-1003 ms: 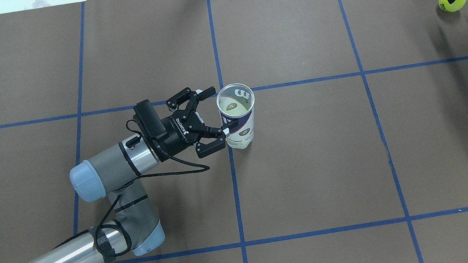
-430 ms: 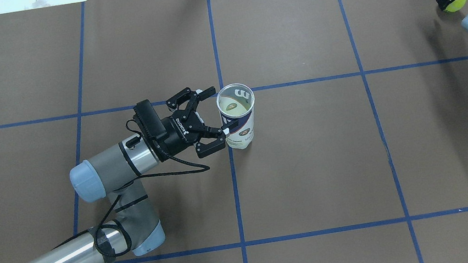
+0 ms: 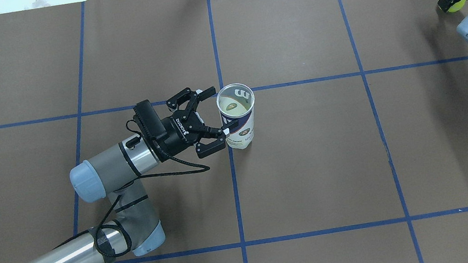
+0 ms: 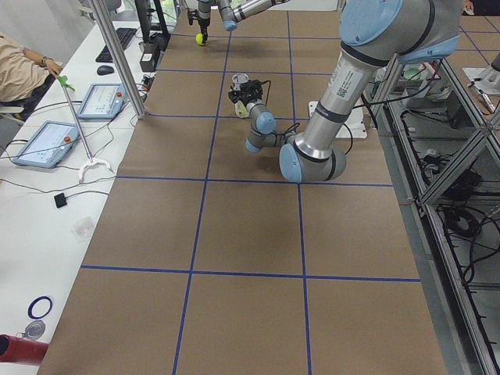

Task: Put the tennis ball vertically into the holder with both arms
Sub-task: 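Close the right gripper on the tennis ball and lift it, then carry the ball with the right gripper above the can opening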

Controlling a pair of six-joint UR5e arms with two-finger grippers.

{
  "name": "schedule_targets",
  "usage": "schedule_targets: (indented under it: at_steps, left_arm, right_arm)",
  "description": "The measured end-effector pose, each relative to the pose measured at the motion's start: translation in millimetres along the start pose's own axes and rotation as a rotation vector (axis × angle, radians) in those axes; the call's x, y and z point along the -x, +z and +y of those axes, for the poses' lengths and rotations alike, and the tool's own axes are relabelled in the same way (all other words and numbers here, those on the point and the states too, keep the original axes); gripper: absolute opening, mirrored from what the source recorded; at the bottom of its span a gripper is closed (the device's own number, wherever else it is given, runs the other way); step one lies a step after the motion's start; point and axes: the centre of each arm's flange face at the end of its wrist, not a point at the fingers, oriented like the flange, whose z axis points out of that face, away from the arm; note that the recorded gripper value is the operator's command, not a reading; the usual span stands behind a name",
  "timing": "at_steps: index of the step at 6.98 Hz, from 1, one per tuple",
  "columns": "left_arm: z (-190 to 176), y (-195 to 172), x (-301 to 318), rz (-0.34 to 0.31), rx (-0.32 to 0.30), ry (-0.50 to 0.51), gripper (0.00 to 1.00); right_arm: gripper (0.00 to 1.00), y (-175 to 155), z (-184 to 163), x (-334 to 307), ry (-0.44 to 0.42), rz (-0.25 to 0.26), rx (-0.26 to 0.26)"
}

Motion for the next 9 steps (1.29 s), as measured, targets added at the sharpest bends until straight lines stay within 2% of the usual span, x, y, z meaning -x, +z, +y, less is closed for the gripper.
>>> schedule_targets:
  at_steps: [1, 2, 3, 6, 9]
  left_arm:
    - [0.1, 0.2, -0.3, 0.0, 0.0, 0.0, 0.99]
    - [-0.2, 0.6, -0.3, 0.0, 0.0, 0.0, 0.99]
    - [-0.3, 0.7, -0.2, 0.0, 0.0, 0.0, 0.99]
    - [0.3, 0.7, -1.0, 0.001, 0.001, -0.001, 0.99]
    - [2.0, 1.4, -3.7, 0.004, 0.004, -0.004, 0.99]
  right_arm:
    - [0.0, -8.1, -5.9, 3.0, 0.018, -0.009, -0.014]
    - [0.0, -28.2, -19.2, 14.2, 0.071, -0.051, -0.037]
    - [0.0, -54.4, -32.6, 33.5, 0.14, -0.122, -0.042]
    - [0.0, -176.8, -62.5, 123.9, 0.424, -0.397, -0.039]
    - [0.0, -306.5, -43.4, 255.3, 0.676, -0.649, 0.0]
